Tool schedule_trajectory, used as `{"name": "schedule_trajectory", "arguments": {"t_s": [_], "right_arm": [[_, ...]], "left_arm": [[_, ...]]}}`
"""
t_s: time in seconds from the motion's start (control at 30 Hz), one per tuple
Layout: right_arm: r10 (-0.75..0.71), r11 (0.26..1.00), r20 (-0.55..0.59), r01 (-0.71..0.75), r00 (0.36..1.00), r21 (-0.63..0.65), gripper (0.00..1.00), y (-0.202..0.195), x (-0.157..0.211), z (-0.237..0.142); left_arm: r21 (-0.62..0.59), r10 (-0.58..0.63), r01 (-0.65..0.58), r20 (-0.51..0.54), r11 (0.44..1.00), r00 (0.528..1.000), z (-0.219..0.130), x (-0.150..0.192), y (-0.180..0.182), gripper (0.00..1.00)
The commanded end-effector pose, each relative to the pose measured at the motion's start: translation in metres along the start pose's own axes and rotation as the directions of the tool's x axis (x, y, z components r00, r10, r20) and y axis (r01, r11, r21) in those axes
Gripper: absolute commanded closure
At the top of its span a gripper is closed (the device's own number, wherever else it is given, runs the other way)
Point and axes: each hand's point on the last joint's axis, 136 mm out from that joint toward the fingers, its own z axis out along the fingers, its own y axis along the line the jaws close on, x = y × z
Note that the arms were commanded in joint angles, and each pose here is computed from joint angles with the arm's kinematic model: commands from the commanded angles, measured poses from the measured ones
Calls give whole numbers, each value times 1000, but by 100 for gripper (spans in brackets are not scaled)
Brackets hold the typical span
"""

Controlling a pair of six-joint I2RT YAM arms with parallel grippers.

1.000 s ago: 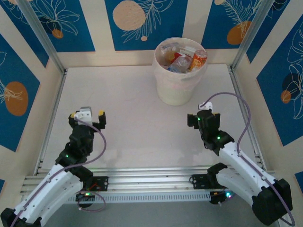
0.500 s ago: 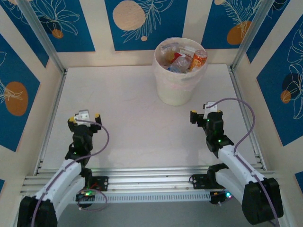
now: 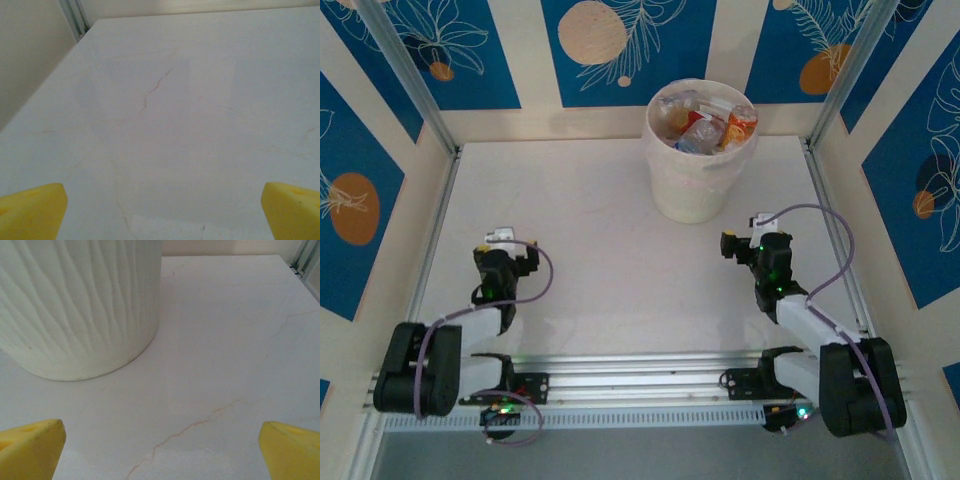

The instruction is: Put the plastic bottles in the bin

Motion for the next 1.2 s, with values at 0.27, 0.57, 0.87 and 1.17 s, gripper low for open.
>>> {"name": "schedule_trajectory", "arguments": {"t_s": [0.27, 0.57, 0.87, 1.17], "right_arm": [[2, 999, 58, 0, 998, -44, 1, 5, -19, 17], [-4, 997, 57, 9, 998, -80, 1, 10, -11, 27], [2, 981, 85, 14, 996, -194, 1, 21, -13, 38], [48, 968, 38, -37, 998, -247, 1, 18, 2, 56]], "left_arm": [[143, 0, -5, 38, 990, 999, 44, -14, -31, 0], [281, 67, -61, -10, 958, 998, 48, -11, -56, 0], [283, 67, -62, -8, 957, 998, 47, -12, -57, 0], [281, 67, -62, -7, 958, 998, 47, -12, -57, 1]]}}
